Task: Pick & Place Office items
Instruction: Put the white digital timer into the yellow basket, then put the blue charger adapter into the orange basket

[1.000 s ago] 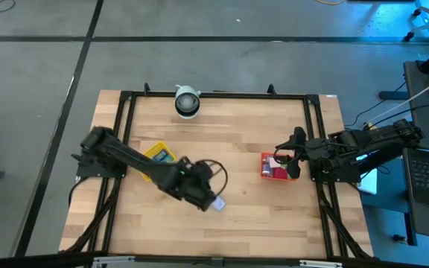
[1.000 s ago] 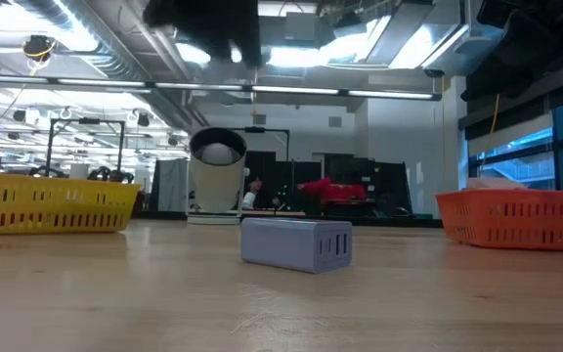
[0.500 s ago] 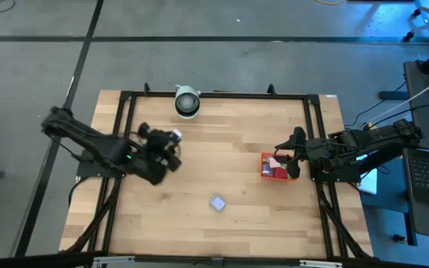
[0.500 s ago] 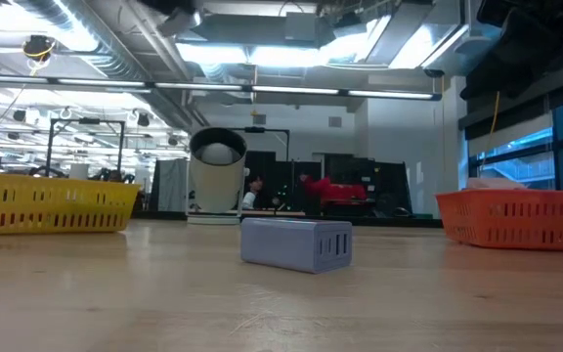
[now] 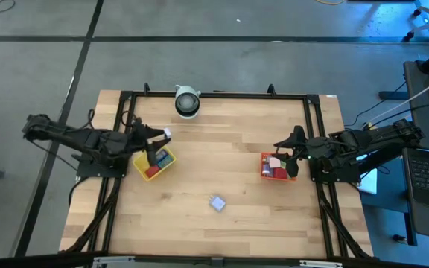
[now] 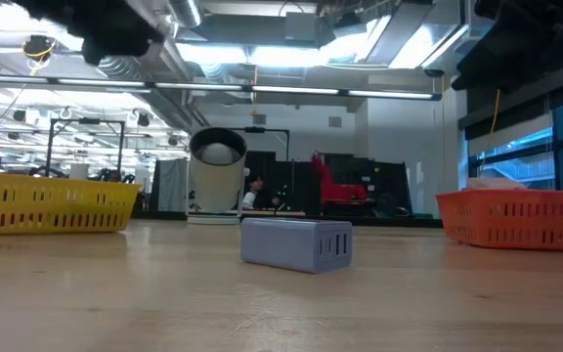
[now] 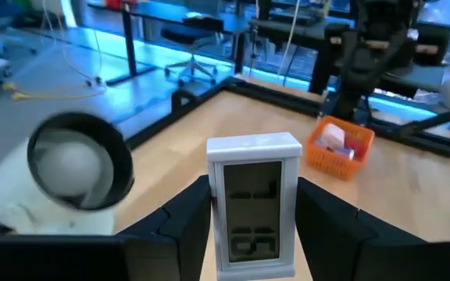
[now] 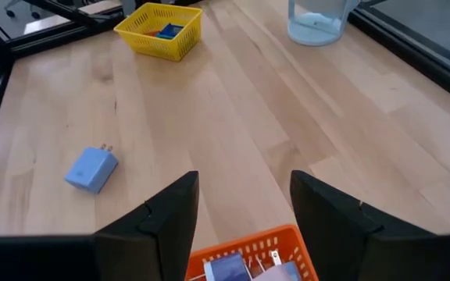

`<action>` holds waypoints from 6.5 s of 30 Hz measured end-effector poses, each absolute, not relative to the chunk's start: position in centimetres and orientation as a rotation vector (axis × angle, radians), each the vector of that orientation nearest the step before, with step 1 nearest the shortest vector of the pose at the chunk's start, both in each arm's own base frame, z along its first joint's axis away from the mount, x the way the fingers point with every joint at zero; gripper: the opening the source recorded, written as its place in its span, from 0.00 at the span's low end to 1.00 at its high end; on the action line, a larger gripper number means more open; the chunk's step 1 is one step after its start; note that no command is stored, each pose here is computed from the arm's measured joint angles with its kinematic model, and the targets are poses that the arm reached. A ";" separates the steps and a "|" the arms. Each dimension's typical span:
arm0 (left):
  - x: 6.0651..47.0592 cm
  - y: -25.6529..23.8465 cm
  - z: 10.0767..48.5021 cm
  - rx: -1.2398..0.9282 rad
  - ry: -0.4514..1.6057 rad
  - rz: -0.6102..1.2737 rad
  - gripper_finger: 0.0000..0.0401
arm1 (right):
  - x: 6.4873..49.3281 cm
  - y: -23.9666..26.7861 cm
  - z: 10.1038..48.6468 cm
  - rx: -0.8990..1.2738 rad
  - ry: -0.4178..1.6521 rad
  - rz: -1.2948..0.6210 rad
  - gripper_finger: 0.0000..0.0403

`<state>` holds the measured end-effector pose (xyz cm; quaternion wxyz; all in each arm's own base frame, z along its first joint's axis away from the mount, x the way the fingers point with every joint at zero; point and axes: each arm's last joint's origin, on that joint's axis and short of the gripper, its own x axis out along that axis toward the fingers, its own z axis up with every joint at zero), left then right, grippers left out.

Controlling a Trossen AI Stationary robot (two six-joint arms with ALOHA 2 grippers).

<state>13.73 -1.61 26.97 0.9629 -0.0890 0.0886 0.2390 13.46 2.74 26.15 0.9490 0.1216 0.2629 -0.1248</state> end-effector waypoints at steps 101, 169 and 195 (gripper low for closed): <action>14.7 0.2 24.5 -0.018 -0.117 0.263 0.53 | 22.4 1.8 28.1 0.441 0.460 -0.267 0.51; 14.8 0.4 23.5 -0.066 -0.014 0.155 0.53 | 38.3 15.3 14.8 0.621 1.016 -0.240 0.73; 14.8 0.4 23.3 -0.074 0.007 0.155 0.53 | 38.5 16.2 12.7 0.605 1.015 -0.277 0.69</action>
